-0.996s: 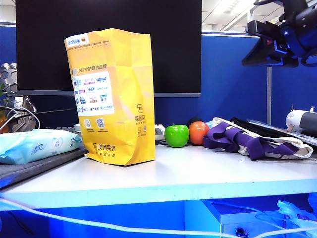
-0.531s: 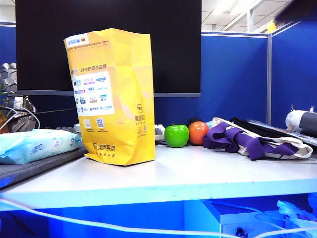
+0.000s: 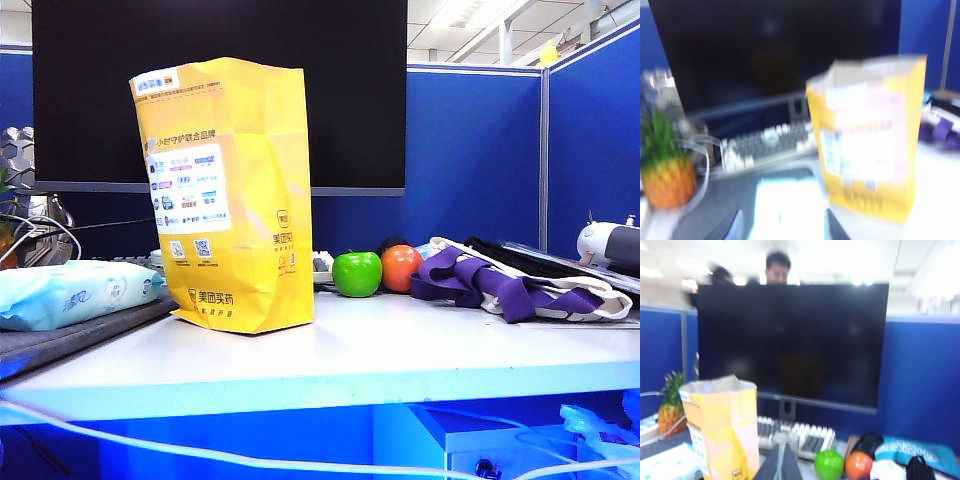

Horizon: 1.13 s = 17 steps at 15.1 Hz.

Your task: Pick up the Rubik's Cube and throw it into the yellow paper bag.

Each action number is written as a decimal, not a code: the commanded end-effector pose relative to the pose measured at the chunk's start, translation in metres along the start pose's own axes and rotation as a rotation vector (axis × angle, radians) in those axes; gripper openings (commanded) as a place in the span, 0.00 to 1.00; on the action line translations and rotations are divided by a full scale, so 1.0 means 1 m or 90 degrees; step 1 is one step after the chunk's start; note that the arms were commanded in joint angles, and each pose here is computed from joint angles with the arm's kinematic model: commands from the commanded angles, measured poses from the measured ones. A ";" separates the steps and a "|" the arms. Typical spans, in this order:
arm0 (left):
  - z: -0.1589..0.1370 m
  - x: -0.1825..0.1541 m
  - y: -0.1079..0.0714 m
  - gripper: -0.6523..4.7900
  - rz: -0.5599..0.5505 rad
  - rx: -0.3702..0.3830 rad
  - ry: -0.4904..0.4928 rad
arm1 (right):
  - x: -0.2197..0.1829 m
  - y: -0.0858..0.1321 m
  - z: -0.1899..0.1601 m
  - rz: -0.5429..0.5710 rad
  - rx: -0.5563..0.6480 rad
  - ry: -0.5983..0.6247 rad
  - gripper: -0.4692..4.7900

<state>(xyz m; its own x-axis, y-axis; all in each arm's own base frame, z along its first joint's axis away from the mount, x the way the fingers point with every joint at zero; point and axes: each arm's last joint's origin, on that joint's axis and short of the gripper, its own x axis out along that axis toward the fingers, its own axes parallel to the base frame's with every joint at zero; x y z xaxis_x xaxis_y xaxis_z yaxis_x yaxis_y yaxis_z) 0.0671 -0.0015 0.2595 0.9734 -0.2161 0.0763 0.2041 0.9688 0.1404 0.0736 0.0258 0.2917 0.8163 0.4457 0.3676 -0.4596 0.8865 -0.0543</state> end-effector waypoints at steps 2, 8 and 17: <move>-0.021 0.000 -0.002 0.53 -0.002 -0.006 0.013 | -0.018 0.003 -0.040 0.000 0.003 0.006 0.08; -0.059 0.010 -0.003 0.53 -0.011 -0.029 0.077 | -0.032 0.003 -0.129 -0.005 0.067 0.277 0.08; -0.105 0.019 -0.005 0.53 -0.013 -0.040 0.109 | -0.035 0.004 -0.138 -0.015 0.077 0.329 0.08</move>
<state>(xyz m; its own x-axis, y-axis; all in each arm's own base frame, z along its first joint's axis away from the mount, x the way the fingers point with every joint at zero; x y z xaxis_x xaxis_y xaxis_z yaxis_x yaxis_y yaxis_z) 0.0955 0.0020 0.1536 0.9682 -0.2160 -0.1264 0.2258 0.9717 0.0691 0.0907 0.0302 0.1523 0.8778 0.4577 -0.1414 -0.4530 0.8891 0.0661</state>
